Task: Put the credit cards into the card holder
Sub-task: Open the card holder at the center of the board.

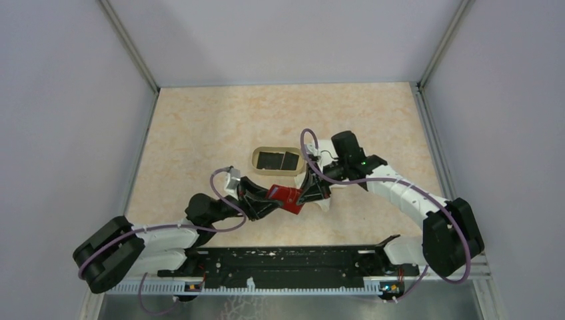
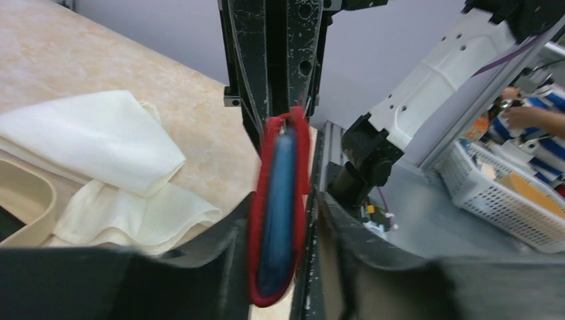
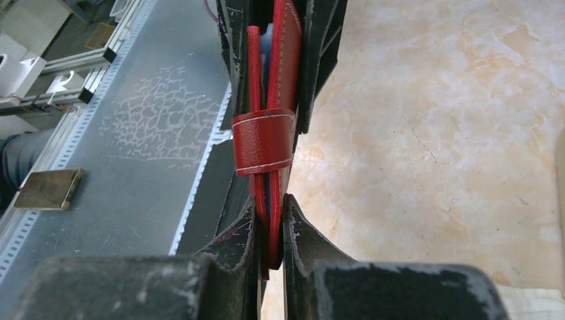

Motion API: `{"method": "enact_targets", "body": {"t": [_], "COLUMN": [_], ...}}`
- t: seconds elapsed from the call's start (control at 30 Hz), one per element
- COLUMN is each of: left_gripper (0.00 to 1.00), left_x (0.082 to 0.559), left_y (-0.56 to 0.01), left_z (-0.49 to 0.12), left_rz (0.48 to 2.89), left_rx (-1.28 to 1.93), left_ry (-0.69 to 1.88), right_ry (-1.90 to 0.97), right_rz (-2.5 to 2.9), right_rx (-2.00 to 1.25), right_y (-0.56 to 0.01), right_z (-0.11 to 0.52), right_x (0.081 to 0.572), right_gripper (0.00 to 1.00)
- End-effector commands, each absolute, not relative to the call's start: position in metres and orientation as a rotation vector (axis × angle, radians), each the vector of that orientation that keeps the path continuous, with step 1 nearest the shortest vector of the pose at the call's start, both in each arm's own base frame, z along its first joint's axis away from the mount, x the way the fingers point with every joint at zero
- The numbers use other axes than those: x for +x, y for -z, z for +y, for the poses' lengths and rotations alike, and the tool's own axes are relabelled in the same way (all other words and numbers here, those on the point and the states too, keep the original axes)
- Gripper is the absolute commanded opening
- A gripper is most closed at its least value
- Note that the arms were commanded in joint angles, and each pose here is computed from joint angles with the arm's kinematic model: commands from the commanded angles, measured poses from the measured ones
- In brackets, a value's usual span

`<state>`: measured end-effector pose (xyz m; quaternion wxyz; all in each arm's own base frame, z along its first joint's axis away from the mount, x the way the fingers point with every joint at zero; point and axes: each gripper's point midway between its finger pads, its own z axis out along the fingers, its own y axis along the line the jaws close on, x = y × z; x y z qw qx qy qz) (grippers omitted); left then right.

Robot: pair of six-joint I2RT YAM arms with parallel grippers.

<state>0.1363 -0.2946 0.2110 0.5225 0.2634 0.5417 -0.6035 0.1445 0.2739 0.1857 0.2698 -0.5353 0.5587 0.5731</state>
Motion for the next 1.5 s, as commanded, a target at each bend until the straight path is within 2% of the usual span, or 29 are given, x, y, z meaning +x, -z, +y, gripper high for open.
{"method": "enact_targets", "body": {"t": [0.0,0.03,0.07,0.2,0.27,0.3,0.43,0.63,0.83,1.2,1.33,1.47], "left_gripper": [0.18,0.07,0.02,0.0,0.0,0.0,0.0,0.0,0.0,0.0,0.0,0.0], "left_x": [0.132,0.134,0.136,0.156,0.167,0.17,0.189,0.21,0.213,0.199,0.195,0.193], "left_y": [-0.223,-0.219,-0.215,-0.189,-0.171,-0.164,-0.15,-0.156,-0.168,-0.182,-0.189,-0.193], "left_z": [-0.302,-0.304,-0.305,-0.312,-0.317,-0.318,-0.318,-0.314,-0.322,-0.337,-0.34,-0.339], "left_rz": [1.262,1.287,1.321,1.614,1.811,1.878,2.022,2.011,1.984,1.926,1.896,1.883], "left_rx": [0.663,0.662,0.647,0.48,0.384,0.352,0.141,0.028,0.028,0.094,0.11,0.116], "left_ry": [1.493,1.493,1.494,1.494,1.463,1.445,1.38,1.266,1.304,1.472,1.522,1.532], "right_ry": [-1.465,-1.429,-1.374,-0.966,-0.827,-0.81,-0.81,-0.794,-0.754,-0.669,-0.639,-0.614], "right_rz": [1.443,1.456,1.475,1.507,1.45,1.407,1.314,1.335,1.397,1.513,1.546,1.577], "right_rx": [-1.481,-1.481,-1.482,-1.499,-1.491,-1.5,-1.533,-1.54,-1.551,-1.506,-1.527,-1.536], "right_y": [-0.196,-0.194,-0.192,-0.188,-0.193,-0.197,-0.205,-0.196,-0.177,-0.155,-0.144,-0.139], "right_z": [0.28,0.28,0.279,0.262,0.252,0.251,0.25,0.255,0.264,0.273,0.277,0.279], "right_x": [0.153,0.157,0.163,0.199,0.206,0.203,0.192,0.194,0.2,0.216,0.217,0.22], "right_gripper": [0.07,0.16,0.28,0.59,0.66,0.66,0.66,0.65,0.51,0.5,0.39,0.14]}}
